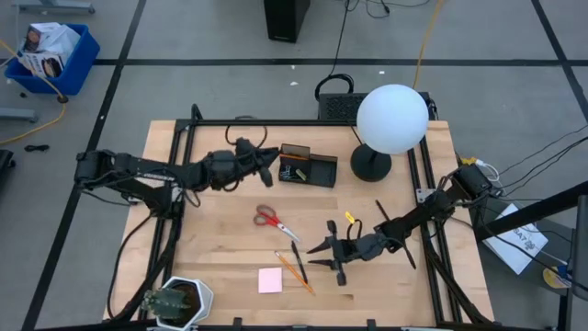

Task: Pick and place office supplies into organizer
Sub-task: Put the middle black pen into the black desk organizer

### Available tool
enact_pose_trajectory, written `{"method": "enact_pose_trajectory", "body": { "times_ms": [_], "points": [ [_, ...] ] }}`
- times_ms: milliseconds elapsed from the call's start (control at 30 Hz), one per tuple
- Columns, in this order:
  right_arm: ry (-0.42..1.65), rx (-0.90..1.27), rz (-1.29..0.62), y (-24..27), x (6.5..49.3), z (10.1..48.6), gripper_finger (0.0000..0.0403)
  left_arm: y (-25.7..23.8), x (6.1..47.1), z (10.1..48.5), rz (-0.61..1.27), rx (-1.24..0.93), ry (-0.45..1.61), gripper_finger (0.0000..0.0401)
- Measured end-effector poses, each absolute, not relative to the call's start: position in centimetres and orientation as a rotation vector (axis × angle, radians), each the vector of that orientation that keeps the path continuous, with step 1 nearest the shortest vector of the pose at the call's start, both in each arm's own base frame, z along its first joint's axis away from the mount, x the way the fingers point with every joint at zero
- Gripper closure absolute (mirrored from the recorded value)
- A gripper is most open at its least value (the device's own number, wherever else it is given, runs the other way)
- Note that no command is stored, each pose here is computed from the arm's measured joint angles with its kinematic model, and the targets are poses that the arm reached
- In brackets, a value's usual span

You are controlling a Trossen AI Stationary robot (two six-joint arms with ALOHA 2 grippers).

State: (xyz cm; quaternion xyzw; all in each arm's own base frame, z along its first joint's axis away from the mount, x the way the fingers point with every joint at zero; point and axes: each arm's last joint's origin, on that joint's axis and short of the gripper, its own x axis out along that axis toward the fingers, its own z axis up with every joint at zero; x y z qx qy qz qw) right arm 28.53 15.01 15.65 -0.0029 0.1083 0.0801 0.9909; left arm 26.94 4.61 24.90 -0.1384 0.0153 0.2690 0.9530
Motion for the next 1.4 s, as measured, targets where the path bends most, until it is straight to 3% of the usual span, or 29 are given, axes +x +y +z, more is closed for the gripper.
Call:
{"method": "enact_pose_trajectory", "body": {
  "times_ms": [567, 933, 1200, 1400],
  "points": [
    [0.224, -0.006, 0.158, 15.0, 28.5, 15.6, 0.0298, 8.6, 28.0, 29.0, 0.572, -0.294, 0.234, 0.0356],
    [0.223, 0.014, 0.156, 14.9, 28.6, 15.6, 0.0298, 10.3, 31.9, 26.3, 0.554, -0.308, 0.397, 0.034],
    [0.233, 0.009, 0.156, 14.9, 28.5, 15.5, 0.0298, 10.9, 33.9, 25.4, 0.572, -0.301, 0.501, 0.0356],
    [0.24, 0.013, 0.154, 14.9, 28.5, 15.4, 0.0298, 11.0, 34.2, 25.7, 0.57, -0.301, 0.489, 0.0278]
  ]
}}
